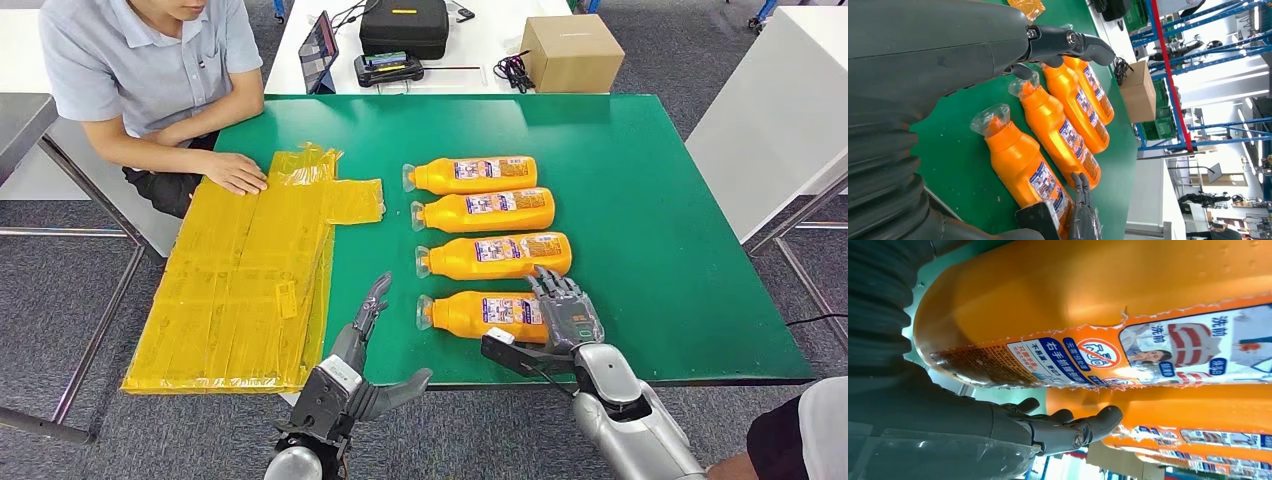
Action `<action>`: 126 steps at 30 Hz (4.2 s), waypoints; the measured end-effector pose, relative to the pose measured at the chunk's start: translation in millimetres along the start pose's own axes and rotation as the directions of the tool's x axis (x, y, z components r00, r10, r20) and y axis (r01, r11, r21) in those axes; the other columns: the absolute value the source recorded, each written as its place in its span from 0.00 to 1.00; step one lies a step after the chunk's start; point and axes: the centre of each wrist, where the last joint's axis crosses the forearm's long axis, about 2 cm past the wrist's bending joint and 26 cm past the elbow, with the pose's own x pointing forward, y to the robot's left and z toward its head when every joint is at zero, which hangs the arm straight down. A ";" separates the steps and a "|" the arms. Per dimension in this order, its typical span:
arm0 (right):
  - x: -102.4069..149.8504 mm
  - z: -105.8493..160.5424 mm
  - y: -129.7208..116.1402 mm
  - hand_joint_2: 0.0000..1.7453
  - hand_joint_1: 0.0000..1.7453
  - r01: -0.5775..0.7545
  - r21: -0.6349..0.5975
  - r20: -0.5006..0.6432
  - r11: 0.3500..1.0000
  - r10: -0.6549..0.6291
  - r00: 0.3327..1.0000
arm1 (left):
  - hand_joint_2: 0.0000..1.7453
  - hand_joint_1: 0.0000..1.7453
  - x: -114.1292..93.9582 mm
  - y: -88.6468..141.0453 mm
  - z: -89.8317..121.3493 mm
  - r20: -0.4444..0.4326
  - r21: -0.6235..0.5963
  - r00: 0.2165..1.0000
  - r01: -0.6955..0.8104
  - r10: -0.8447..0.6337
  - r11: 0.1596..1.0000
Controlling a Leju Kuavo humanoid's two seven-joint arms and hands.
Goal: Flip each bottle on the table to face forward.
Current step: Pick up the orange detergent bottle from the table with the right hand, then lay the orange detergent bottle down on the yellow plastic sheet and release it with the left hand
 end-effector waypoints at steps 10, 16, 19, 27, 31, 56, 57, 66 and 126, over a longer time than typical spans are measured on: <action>-25.1 -2.5 -3.8 1.00 0.95 0.071 0.143 0.021 0.987 -0.075 0.997 | 1.00 0.00 -0.5 0.0 -0.2 0.003 -0.001 1.000 -0.003 0.003 1.000; -34.0 -0.8 -5.7 1.00 1.00 0.110 0.173 0.025 0.979 -0.116 0.993 | 1.00 0.00 -2.7 -0.4 -0.7 0.002 -0.003 1.000 -0.011 0.011 1.000; -38.9 0.3 -6.6 1.00 1.00 0.143 0.191 0.030 0.971 -0.151 0.988 | 1.00 0.00 -3.6 -0.4 -1.7 0.004 -0.003 1.000 -0.016 0.016 1.000; -51.9 7.2 -6.0 1.00 1.00 0.352 0.176 0.086 0.919 -0.371 0.925 | 1.00 0.00 -5.1 -0.4 -7.2 0.042 0.054 0.998 -0.052 0.049 0.997; -47.9 14.2 -1.3 1.00 1.00 0.451 0.138 0.120 0.882 -0.467 0.876 | 1.00 0.00 -6.0 -2.0 -9.0 0.045 0.088 0.997 -0.070 0.066 0.994; 24.8 1.7 -19.5 1.00 1.00 0.809 0.100 0.415 0.579 -0.764 0.495 | 1.00 0.00 -38.9 -13.1 -5.6 -0.125 0.077 0.907 -0.395 0.402 0.915; 25.7 0.8 -20.9 1.00 1.00 0.813 0.102 0.421 0.574 -0.765 0.487 | 1.00 0.00 -39.2 -13.0 -5.8 -0.125 0.077 0.903 -0.405 0.412 0.911; 36.3 -11.3 -29.3 1.00 0.98 0.797 0.216 0.460 0.565 -0.779 0.427 | 1.00 0.00 -35.3 -12.1 -15.6 -0.079 0.046 0.883 -0.459 0.462 0.887; 73.8 -29.8 -7.6 1.00 0.00 0.699 0.419 0.442 0.580 -0.802 0.401 | 1.00 1.00 -45.2 -24.0 -39.4 -0.120 0.038 0.912 -0.391 0.393 0.920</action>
